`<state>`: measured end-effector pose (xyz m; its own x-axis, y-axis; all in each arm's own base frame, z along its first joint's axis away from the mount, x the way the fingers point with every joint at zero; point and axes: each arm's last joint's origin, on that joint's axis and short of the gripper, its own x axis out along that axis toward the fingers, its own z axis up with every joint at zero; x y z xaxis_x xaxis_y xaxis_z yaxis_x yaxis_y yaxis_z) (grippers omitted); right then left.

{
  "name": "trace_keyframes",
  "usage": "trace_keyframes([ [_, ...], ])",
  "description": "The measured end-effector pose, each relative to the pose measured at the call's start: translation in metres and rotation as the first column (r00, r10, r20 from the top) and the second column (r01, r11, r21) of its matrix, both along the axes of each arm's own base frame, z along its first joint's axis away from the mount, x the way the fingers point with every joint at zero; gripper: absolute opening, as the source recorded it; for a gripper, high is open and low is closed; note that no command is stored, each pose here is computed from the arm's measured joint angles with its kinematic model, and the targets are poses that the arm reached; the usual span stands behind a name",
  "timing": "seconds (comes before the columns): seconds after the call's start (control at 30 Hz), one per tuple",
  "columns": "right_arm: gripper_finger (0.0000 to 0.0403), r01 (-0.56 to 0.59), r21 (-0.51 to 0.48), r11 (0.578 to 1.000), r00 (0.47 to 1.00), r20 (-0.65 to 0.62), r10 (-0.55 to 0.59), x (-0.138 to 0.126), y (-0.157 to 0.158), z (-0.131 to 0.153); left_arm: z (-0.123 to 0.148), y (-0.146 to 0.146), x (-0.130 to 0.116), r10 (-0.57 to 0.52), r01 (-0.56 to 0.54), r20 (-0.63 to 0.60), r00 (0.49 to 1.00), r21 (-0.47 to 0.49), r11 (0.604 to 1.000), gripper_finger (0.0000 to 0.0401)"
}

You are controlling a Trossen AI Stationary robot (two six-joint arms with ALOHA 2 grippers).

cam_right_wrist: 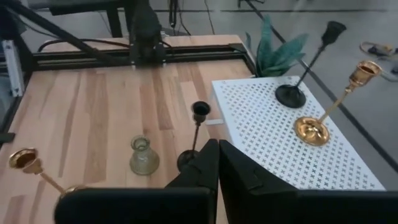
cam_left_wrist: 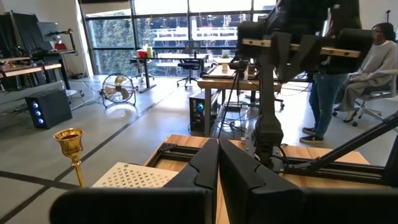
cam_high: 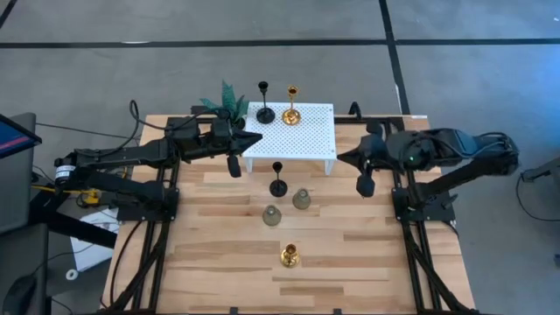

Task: Pick & Place candle stick holders
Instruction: Put the right green glass candle holder on the shelf

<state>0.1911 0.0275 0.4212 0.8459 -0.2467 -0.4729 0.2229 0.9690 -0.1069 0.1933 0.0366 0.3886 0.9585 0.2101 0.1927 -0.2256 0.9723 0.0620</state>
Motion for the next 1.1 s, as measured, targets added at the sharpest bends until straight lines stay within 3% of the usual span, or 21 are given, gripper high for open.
trace_keyframes([
  [0.23,0.0,-0.028,-0.059,0.998,0.999,-0.027,0.027,-0.016,0.018,-0.001,0.0,0.0,0.0,0.0,0.0,0.0,1.0,0.0,1.0,0.0012],
  [0.47,0.0,-0.05,-0.025,0.998,0.998,0.046,0.051,-0.046,0.031,-0.012,0.0,0.0,0.0,0.0,0.0,0.0,1.0,0.0,1.0,0.0012],
  [0.87,0.0,-0.113,0.062,0.992,0.964,0.249,0.094,-0.059,0.048,-0.084,0.0,0.0,0.0,0.0,0.0,-0.001,1.0,0.0,1.0,0.0012],
  [1.1,0.0,-0.056,0.148,0.987,0.956,0.294,0.01,-0.053,0.052,-0.135,0.0,0.0,0.0,0.0,0.0,-0.003,1.0,-0.001,1.0,0.0012],
])
